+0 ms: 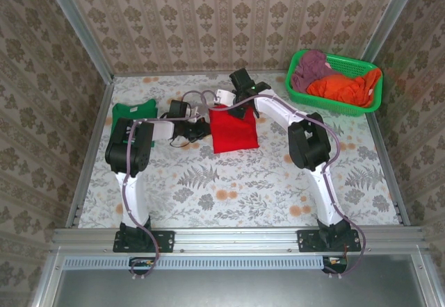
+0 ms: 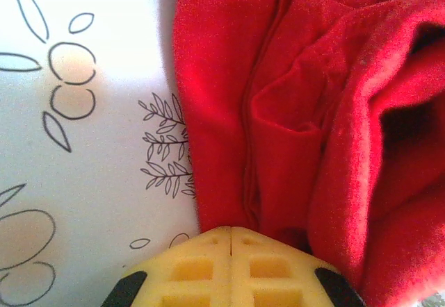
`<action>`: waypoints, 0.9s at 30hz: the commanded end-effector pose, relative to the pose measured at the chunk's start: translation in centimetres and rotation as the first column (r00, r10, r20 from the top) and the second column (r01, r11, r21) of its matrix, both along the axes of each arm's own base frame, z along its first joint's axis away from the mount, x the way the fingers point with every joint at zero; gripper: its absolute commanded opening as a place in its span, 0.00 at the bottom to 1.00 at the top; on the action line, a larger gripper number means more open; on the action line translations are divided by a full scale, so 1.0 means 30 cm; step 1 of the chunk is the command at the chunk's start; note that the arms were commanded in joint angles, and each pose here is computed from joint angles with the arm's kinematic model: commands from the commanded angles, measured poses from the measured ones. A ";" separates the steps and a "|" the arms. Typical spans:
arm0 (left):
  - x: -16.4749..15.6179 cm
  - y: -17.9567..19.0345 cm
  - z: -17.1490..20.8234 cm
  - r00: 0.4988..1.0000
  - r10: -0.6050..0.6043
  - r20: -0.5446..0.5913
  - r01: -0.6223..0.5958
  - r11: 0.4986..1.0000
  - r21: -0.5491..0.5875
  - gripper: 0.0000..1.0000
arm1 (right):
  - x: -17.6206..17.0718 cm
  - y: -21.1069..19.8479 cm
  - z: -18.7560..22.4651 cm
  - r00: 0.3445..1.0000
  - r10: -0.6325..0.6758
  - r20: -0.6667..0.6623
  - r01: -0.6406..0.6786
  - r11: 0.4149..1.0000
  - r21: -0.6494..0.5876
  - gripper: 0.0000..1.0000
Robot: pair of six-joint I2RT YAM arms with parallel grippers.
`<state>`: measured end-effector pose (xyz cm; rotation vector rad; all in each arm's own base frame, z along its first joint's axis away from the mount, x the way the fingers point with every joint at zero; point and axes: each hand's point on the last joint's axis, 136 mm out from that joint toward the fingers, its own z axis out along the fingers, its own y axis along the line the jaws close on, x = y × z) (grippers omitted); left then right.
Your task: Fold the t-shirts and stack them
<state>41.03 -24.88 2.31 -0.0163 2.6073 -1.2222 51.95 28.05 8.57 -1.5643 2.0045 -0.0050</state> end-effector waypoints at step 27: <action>-0.126 0.104 -0.212 0.978 0.042 -0.206 -0.009 0.988 0.156 0.00 | 0.015 -0.120 0.126 0.981 -0.184 0.066 0.185 0.983 -0.001 0.00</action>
